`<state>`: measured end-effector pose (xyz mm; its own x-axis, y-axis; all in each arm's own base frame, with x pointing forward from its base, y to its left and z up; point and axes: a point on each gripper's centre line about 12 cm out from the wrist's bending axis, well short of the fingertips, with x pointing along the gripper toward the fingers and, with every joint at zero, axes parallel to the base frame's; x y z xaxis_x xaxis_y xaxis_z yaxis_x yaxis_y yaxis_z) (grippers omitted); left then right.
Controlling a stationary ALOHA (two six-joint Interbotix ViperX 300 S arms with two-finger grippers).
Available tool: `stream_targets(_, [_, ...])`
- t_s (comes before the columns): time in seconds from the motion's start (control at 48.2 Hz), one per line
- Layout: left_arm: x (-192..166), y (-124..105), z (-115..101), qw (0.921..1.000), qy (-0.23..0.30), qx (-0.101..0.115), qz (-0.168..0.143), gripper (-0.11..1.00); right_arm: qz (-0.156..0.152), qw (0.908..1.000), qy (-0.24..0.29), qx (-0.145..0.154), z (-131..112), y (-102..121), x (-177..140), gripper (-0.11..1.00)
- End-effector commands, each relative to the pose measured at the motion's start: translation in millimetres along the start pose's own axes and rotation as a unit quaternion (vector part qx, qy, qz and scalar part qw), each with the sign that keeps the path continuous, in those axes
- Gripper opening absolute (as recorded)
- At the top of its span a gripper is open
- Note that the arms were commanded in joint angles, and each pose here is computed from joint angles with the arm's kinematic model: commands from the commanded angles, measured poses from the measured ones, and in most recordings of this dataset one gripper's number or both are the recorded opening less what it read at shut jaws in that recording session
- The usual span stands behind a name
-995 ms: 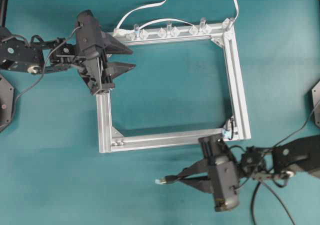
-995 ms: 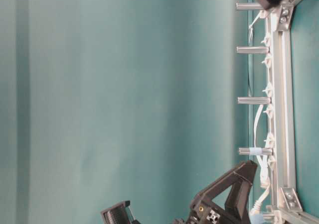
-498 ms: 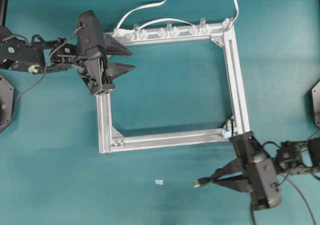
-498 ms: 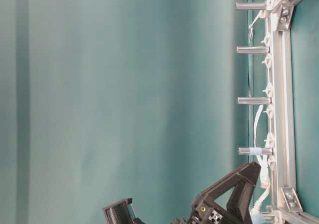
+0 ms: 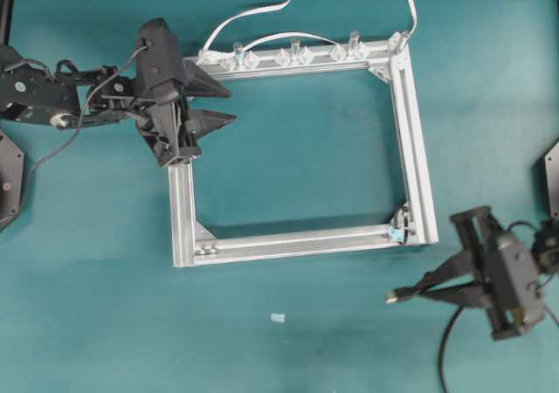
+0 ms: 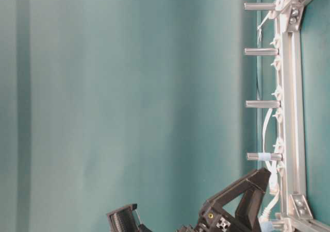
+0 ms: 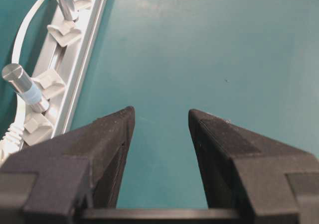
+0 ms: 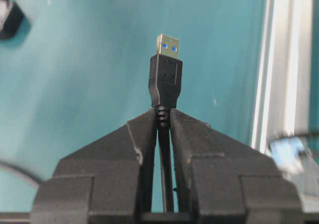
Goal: Insert the wire through the string loop located on the right side.
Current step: 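Carry the USB plug right and up toward the zip-tie loop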
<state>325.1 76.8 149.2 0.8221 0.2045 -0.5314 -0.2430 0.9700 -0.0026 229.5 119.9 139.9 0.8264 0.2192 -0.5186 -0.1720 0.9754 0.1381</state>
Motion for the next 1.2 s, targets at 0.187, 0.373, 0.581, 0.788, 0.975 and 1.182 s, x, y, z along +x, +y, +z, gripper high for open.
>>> stream_targets(0.187, [-3, -1, 12, 0.9998, -0.019, -0.002, -0.001, 0.50, 0.020, 0.9997, -0.011, -0.003, -15, -13, -35, 0.12])
stream_targets(0.373, [-3, 0, 11, 0.9998, -0.018, -0.002, 0.000, 0.50, 0.032, 0.9993, -0.012, -0.014, -26, -20, -51, 0.12])
stream_targets(0.581, [-3, -1, 11, 0.9998, -0.018, -0.002, 0.000, 0.50, 0.038, 0.9990, -0.018, -0.014, -32, -26, -62, 0.12])
stream_targets(0.788, [-3, -1, 12, 0.9998, -0.019, -0.002, 0.000, 0.50, 0.037, 0.9989, -0.011, -0.027, -36, -30, -64, 0.12])
stream_targets(0.975, [-3, -1, 12, 0.9998, -0.019, -0.002, 0.000, 0.50, 0.024, 0.9994, -0.014, -0.023, -34, -35, -63, 0.12])
stream_targets(1.182, [-3, -1, 12, 0.9998, -0.019, -0.002, 0.000, 0.50, -0.006, 0.9998, -0.015, -0.012, -32, -47, -61, 0.12])
